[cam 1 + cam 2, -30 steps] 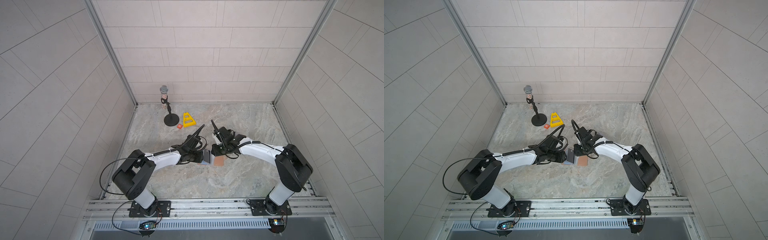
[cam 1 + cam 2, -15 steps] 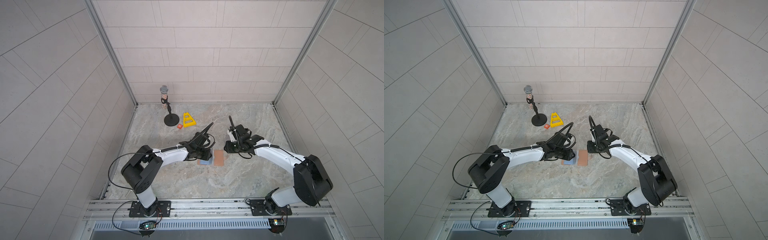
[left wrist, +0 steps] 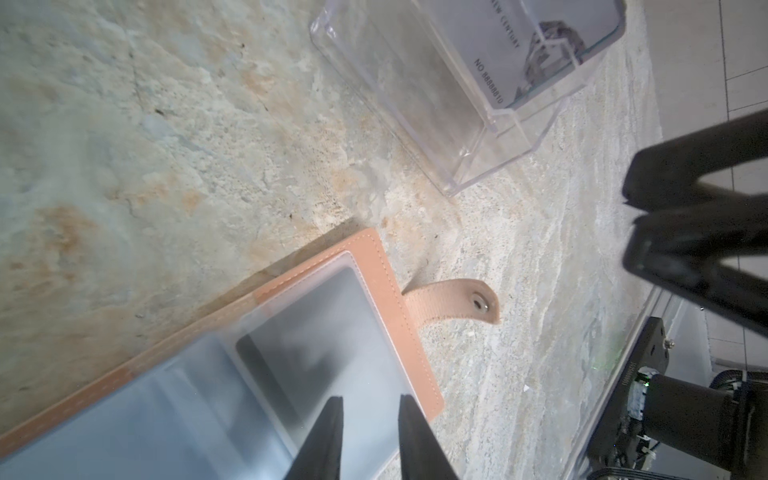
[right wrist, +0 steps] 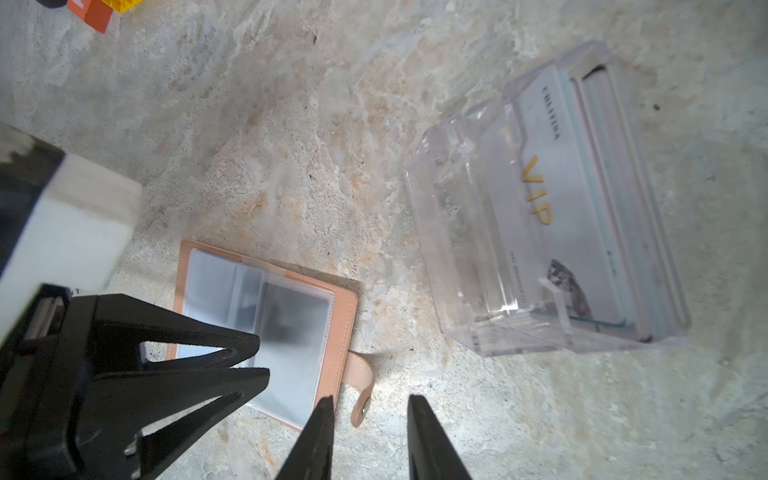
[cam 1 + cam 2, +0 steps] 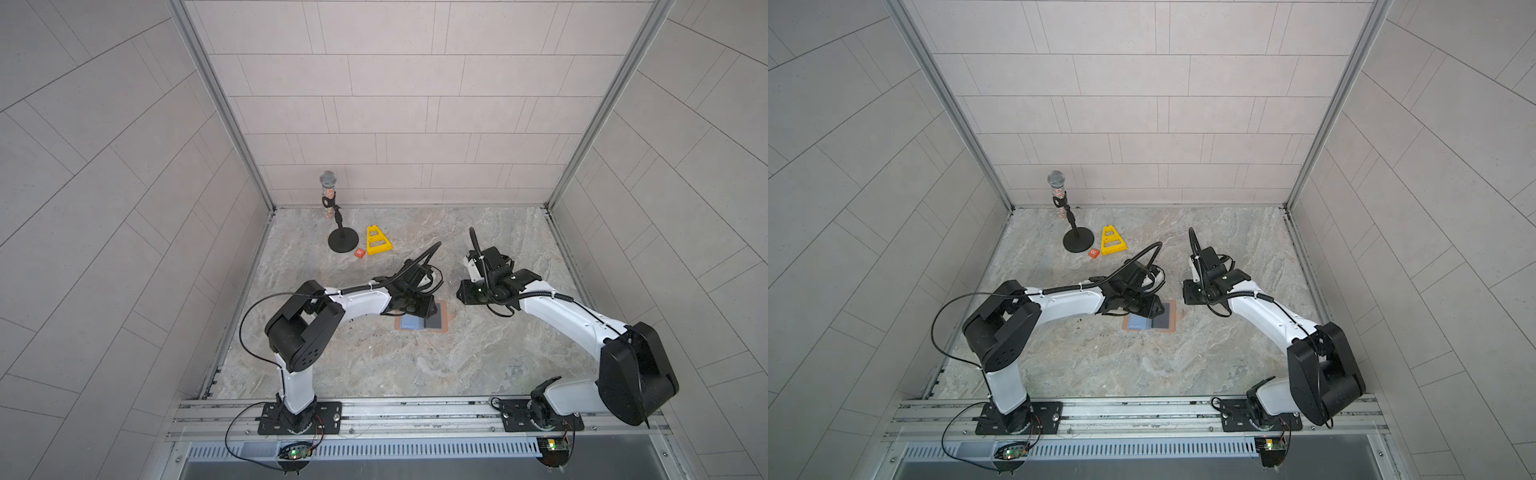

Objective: Insert credit cards into a card holder
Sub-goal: Flip the card slot at the card holder, then pick up the credit card from the storage box.

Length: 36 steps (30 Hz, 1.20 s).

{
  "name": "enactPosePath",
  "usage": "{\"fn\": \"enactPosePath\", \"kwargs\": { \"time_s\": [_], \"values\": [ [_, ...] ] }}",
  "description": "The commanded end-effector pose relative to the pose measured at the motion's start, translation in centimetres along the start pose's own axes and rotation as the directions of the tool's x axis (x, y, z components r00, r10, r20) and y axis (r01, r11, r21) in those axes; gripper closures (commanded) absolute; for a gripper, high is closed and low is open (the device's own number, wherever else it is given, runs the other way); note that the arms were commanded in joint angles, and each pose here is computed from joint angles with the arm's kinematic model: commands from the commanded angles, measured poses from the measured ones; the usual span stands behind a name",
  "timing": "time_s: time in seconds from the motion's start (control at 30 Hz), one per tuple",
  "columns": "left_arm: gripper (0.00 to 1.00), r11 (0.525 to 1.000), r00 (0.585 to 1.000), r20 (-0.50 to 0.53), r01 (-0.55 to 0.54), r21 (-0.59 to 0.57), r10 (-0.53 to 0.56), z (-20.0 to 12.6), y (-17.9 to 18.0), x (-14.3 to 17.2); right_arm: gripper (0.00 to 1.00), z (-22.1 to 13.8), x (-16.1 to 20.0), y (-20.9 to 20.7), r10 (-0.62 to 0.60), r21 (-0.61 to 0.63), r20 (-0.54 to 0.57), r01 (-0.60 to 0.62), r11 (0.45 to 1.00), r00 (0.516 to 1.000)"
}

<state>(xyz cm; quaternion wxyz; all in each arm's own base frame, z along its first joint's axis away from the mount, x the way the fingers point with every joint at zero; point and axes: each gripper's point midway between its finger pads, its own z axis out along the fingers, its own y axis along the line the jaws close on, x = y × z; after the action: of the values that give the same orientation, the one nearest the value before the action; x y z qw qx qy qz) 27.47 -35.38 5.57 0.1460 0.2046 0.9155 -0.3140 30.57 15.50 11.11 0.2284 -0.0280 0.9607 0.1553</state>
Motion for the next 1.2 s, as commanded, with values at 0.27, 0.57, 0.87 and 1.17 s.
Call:
{"fn": "enactPosePath", "kwargs": {
  "time_s": [0.27,0.57,0.87,1.17],
  "values": [
    [0.66,0.998,0.997,0.053,-0.047,-0.051,0.05,-2.8,0.1,-0.4,0.66,-0.3,0.2,0.1,-0.069,-0.004,-0.016,0.069,0.998,0.997],
    [0.65,0.966,0.989,0.145,0.04,-0.255,-0.003,-5.7,5.0,-0.6,0.66,-0.5,-0.9,-1.2,-0.083,0.057,0.0,0.083,0.995,0.997],
    [0.65,0.942,0.986,0.166,0.075,-0.326,-0.021,-8.1,7.3,0.7,0.63,-1.0,-2.7,-4.0,-0.129,0.156,-0.019,0.13,0.979,0.992],
    [0.64,0.927,0.985,0.175,0.069,-0.369,-0.003,-9.9,7.6,1.3,0.49,-1.1,-4.9,-6.7,-0.202,0.225,-0.102,0.22,0.949,0.974]
  ]
}}
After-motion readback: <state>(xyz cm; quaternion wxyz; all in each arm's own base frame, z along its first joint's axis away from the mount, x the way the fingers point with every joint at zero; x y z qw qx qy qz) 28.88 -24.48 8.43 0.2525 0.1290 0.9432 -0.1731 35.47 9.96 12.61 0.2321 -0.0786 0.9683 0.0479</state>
